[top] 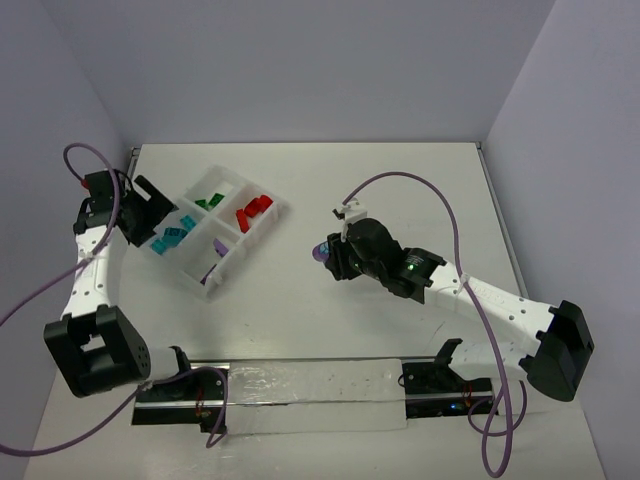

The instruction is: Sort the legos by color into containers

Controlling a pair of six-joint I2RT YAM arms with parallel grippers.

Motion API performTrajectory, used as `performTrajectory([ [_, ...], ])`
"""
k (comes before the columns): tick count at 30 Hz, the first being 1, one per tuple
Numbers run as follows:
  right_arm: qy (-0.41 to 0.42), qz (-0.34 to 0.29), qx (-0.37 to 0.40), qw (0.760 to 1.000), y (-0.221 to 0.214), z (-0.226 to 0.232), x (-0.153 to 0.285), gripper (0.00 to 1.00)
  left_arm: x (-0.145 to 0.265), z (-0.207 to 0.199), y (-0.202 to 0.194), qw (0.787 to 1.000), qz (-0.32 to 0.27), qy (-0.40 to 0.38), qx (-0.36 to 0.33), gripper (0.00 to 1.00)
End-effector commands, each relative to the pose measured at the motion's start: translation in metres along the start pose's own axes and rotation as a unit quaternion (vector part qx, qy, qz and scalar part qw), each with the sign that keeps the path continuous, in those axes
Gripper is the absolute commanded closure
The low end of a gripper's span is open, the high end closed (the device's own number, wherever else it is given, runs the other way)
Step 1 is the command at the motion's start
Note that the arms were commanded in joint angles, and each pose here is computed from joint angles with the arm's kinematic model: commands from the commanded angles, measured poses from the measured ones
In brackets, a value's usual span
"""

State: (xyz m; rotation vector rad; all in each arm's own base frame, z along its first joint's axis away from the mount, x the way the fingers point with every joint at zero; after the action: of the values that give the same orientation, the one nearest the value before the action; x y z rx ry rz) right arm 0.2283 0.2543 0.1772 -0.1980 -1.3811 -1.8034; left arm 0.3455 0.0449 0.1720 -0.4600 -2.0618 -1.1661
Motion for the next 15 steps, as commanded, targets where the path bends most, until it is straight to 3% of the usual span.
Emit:
performTrajectory([
  [1,0.014,-0.023,-0.008,1.0,0.015,0.01,0.006,1.0,0.073,-0.066,0.04,0.986,-0.112,-0.076,-0.093,0.13],
  [6,0.017,-0.023,-0.01,1.0,0.017,0.013,0.005,1.0,0.098,-0.138,-0.009,0.966,-0.059,-0.194,-0.159,0.19],
  [9,0.023,-0.023,-0.01,0.999,0.02,0.017,0.005,1.0,0.11,-0.18,-0.054,0.937,0.0,-0.297,-0.184,0.19],
  [15,0.03,-0.025,-0.013,0.999,0.024,0.022,0.007,1.0,0.124,-0.234,-0.121,0.88,0.087,-0.418,-0.206,0.07],
])
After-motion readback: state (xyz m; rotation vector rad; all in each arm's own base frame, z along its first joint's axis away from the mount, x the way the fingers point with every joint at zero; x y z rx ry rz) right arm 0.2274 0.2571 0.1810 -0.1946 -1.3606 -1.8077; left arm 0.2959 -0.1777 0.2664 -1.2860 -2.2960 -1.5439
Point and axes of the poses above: each gripper's point midway between its finger pads, its own x axis back along the fingers, its own z axis along the line the jaws close on, y = z × x, the point moved 1 cm from there along x, back along the fingers, and after that the axes turned 13 degrees about -x, right-handed, at the moved point
